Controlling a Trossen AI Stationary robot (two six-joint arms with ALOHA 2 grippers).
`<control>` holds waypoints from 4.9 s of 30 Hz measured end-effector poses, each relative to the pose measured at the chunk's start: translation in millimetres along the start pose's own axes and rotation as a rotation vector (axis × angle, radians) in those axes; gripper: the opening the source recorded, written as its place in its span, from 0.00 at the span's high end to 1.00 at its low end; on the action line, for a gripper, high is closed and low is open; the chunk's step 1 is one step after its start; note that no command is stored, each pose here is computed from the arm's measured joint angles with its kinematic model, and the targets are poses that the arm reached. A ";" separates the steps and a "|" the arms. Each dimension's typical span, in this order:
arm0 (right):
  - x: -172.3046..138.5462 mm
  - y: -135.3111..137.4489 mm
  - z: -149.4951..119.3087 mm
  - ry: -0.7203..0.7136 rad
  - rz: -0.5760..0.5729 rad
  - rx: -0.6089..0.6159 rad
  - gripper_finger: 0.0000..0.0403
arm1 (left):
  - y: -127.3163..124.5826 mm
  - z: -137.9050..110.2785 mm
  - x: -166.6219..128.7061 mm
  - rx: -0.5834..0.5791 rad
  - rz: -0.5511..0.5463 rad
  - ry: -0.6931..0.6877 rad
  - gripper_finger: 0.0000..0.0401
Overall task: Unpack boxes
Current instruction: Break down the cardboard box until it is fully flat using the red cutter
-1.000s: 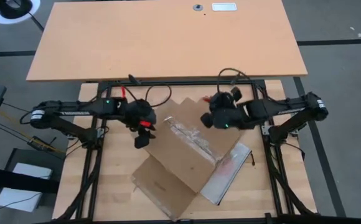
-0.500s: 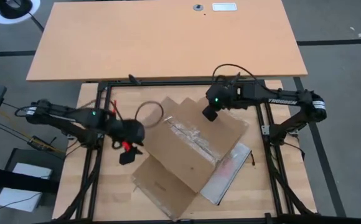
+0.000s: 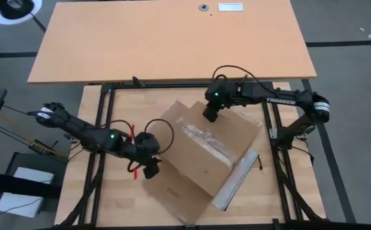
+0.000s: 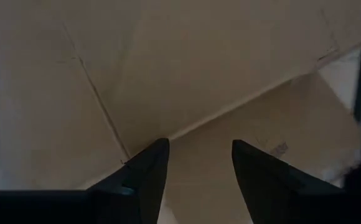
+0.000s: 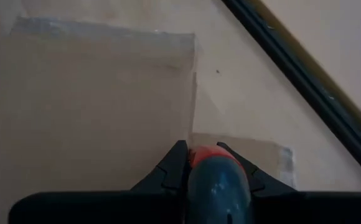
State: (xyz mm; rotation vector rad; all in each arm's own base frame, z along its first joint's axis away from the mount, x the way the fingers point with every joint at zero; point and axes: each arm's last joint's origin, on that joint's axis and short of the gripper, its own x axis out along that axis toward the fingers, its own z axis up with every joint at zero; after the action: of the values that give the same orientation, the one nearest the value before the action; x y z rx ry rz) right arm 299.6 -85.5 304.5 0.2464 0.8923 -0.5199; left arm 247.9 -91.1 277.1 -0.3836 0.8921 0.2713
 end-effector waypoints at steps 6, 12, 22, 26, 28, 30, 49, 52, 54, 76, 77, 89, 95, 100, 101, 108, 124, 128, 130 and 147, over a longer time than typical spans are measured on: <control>26.7 9.0 14.3 -0.087 0.096 -0.009 0.86 | -23.4 -13.0 -7.0 -0.131 -0.104 0.000 0.52; 43.4 23.1 29.0 -0.208 0.260 -0.012 0.86 | -43.3 -32.0 -16.6 -0.220 -0.195 0.044 0.52; -3.1 20.5 79.7 -0.476 0.223 -0.170 0.86 | -47.3 -14.5 -82.0 -0.033 -0.152 0.217 0.52; -46.2 10.9 95.7 -0.549 0.208 -0.148 0.86 | -37.4 12.8 -117.6 0.111 -0.124 0.130 0.52; -67.6 18.7 96.3 -0.568 0.265 -0.158 0.86 | -26.1 29.6 -128.4 0.175 -0.068 0.033 0.52; -84.6 32.3 92.8 -0.572 0.334 -0.168 0.86 | -11.8 44.1 -135.8 0.218 -0.021 -0.056 0.52; -91.1 152.4 34.0 -0.502 0.391 -0.056 0.86 | 75.3 21.0 -17.4 0.498 -0.214 -0.251 0.52; -83.2 160.0 34.7 -0.514 0.390 -0.054 0.86 | 79.2 13.5 -5.7 0.510 -0.175 -0.238 0.52; -74.6 162.6 34.1 -0.495 0.374 -0.062 0.86 | 80.4 10.2 -1.6 0.511 -0.174 -0.235 0.52; -26.2 175.0 33.9 -0.423 0.337 -0.111 0.86 | 84.0 1.5 8.6 0.504 -0.164 -0.230 0.52; -24.2 175.4 32.9 -0.413 0.335 -0.115 0.86 | 84.0 1.4 8.7 0.504 -0.164 -0.230 0.52; -18.0 177.1 30.2 -0.383 0.328 -0.129 0.86 | 84.4 1.6 9.3 0.496 -0.148 -0.233 0.52; -23.6 176.4 23.3 -0.326 0.322 -0.159 0.86 | 85.2 1.1 9.8 0.495 -0.127 -0.228 0.52; -33.9 173.6 18.4 -0.301 0.314 -0.165 0.86 | 86.4 0.6 10.8 0.471 -0.093 -0.212 0.52; -35.6 173.0 17.5 -0.296 0.314 -0.165 0.86 | 86.2 0.9 11.5 0.471 -0.092 -0.211 0.52; -52.0 167.3 10.6 -0.258 0.311 -0.177 0.86 | 83.5 2.9 22.6 0.473 -0.094 -0.194 0.52; -81.3 163.7 -1.2 -0.213 0.289 -0.218 0.86 | 83.9 4.1 26.3 0.461 -0.110 -0.194 0.52; -98.5 153.1 -6.7 -0.114 0.251 -0.234 0.86 | 85.7 3.8 26.3 0.444 -0.103 -0.181 0.52; -105.9 148.3 -9.8 -0.072 0.247 -0.221 0.86 | 86.0 3.6 26.4 0.444 -0.099 -0.178 0.52; -169.0 118.4 -61.4 0.120 0.158 -0.215 0.86 | 86.7 4.4 27.0 0.430 -0.084 -0.182 0.52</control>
State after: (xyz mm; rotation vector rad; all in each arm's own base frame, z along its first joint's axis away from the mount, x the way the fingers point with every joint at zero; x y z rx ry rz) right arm 233.5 95.9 399.9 0.1510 1.0281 -0.2618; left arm 233.8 -9.4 239.8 0.0040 0.7289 0.0315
